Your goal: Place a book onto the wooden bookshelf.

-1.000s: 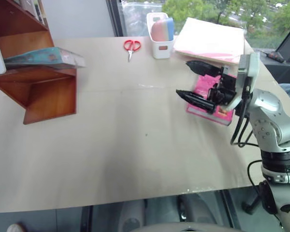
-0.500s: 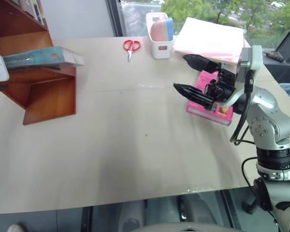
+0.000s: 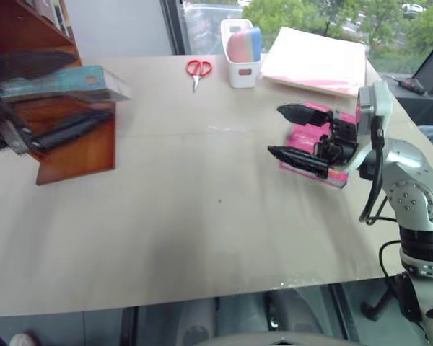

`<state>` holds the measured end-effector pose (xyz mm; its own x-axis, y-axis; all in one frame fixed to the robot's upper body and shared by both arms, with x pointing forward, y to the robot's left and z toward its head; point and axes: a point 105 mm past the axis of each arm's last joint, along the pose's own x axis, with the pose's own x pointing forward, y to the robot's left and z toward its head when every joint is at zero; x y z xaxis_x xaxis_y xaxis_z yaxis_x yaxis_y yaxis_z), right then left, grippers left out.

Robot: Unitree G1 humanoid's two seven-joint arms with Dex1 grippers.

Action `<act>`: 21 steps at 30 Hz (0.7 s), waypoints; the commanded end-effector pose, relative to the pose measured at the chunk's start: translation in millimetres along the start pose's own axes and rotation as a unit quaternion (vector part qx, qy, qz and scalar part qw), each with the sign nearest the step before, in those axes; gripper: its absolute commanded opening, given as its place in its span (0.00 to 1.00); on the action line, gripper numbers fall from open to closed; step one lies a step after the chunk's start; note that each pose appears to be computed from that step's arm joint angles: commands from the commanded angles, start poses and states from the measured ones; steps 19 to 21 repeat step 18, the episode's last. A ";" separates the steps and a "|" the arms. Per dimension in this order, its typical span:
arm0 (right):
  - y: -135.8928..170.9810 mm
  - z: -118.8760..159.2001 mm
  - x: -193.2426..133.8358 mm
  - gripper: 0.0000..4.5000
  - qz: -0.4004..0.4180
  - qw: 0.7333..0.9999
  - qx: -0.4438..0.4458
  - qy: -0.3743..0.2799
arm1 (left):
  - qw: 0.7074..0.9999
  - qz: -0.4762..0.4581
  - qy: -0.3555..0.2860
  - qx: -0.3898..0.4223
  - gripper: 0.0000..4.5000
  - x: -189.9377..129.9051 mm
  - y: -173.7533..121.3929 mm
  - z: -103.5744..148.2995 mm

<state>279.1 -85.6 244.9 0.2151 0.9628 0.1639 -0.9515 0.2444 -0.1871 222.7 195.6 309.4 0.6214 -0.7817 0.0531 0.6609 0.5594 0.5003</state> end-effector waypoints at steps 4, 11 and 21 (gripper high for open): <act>15.8 -39.3 -31.8 1.00 -0.061 0.992 0.000 0.106 | 0.981 0.083 0.011 -0.173 0.81 35.2 -37.9 -89.3; 36.8 -81.6 -115.8 1.00 -0.178 0.940 0.001 0.289 | 0.961 0.150 0.113 -0.202 0.99 -44.9 -41.7 -159.8; 42.5 -84.2 -130.5 1.00 -0.204 0.928 0.006 0.312 | 0.969 0.112 0.153 -0.157 0.99 -46.8 -39.6 -165.0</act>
